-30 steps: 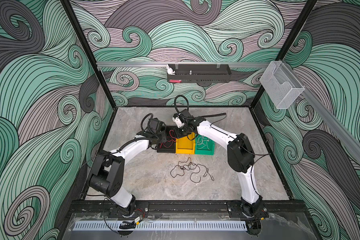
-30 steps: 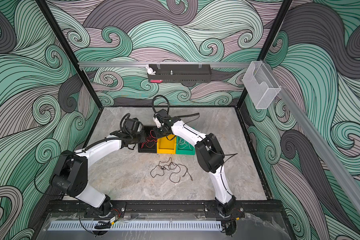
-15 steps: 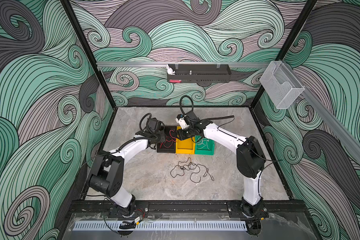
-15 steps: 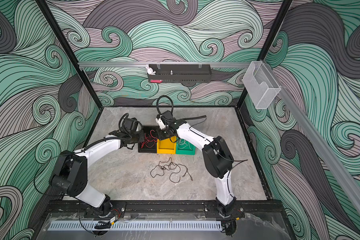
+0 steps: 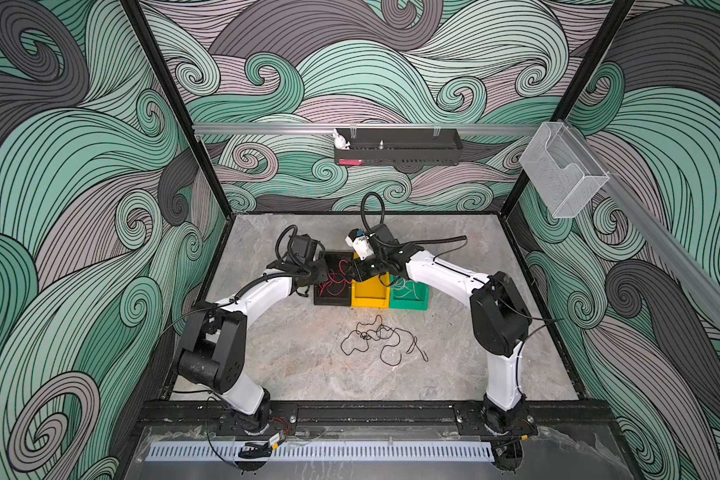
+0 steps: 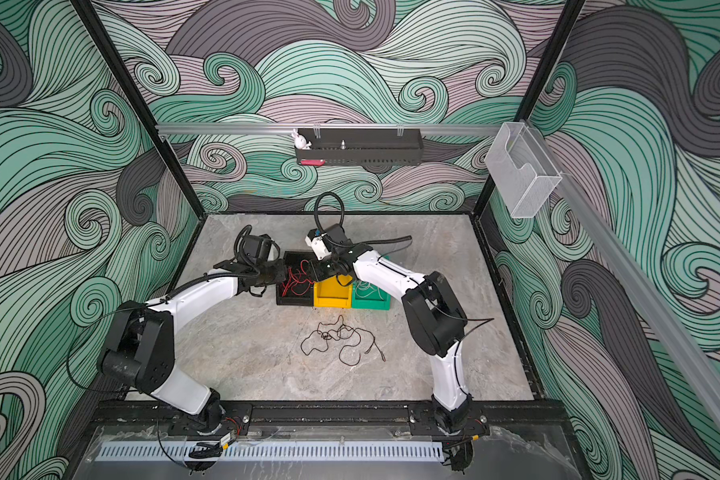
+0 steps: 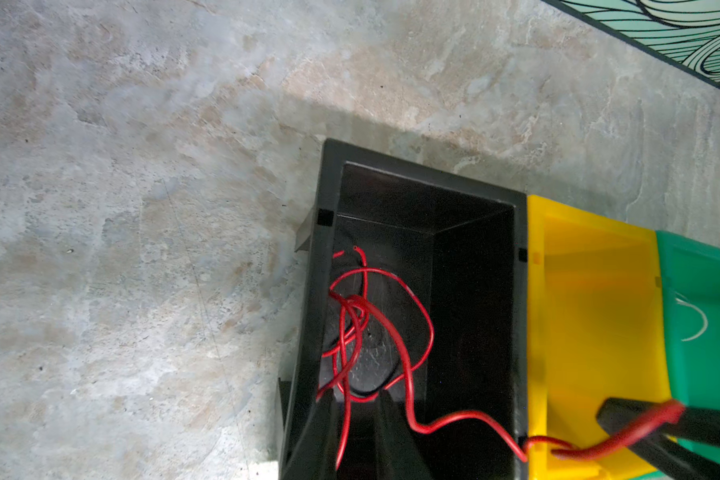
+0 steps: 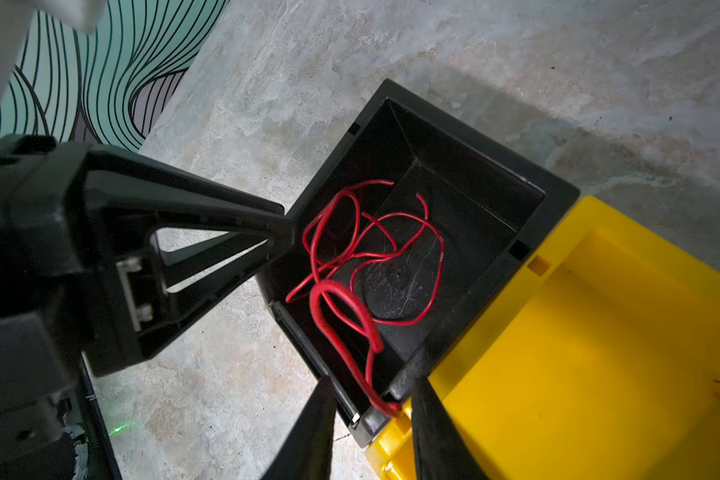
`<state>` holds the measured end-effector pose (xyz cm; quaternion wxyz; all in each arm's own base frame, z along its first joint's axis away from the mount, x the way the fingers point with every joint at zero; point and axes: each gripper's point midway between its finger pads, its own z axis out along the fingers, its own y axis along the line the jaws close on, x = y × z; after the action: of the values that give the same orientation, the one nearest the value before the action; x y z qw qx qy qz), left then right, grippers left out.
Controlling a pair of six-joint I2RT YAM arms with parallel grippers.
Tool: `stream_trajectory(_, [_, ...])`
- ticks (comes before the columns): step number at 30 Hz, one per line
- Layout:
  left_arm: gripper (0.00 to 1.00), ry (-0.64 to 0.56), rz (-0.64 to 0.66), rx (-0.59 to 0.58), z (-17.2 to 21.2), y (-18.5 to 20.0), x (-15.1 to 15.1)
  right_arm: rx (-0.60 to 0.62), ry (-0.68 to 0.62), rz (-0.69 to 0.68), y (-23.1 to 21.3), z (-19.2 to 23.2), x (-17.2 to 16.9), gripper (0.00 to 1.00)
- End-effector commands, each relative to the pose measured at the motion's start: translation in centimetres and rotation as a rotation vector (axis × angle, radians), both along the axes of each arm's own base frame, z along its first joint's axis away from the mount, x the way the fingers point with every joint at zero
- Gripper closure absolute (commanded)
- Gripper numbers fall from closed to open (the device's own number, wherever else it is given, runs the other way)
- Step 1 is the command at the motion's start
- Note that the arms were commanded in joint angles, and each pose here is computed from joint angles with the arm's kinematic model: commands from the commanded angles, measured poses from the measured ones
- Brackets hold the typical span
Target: Untangle the cables
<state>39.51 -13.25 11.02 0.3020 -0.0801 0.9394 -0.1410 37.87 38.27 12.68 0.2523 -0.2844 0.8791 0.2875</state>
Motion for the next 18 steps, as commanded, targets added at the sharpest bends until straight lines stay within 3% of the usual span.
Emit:
stream_trajectory(1, [0.77, -0.027, -0.030, -0.048, 1.4, -0.4, 0.0, -0.007, -0.002, 0.019, 0.5, -0.7, 0.2, 0.70])
stream_trajectory(12, [0.78, -0.045, -0.046, -0.095, 2.3, -1.3, 0.9, 0.021, 0.030, 0.019, 1.2, -1.1, 0.3, 0.94])
stream_trajectory(18, [0.78, -0.036, -0.053, -0.104, 1.9, -1.6, 1.1, 0.054, 0.062, 0.009, 2.0, -1.3, 0.4, 0.96])
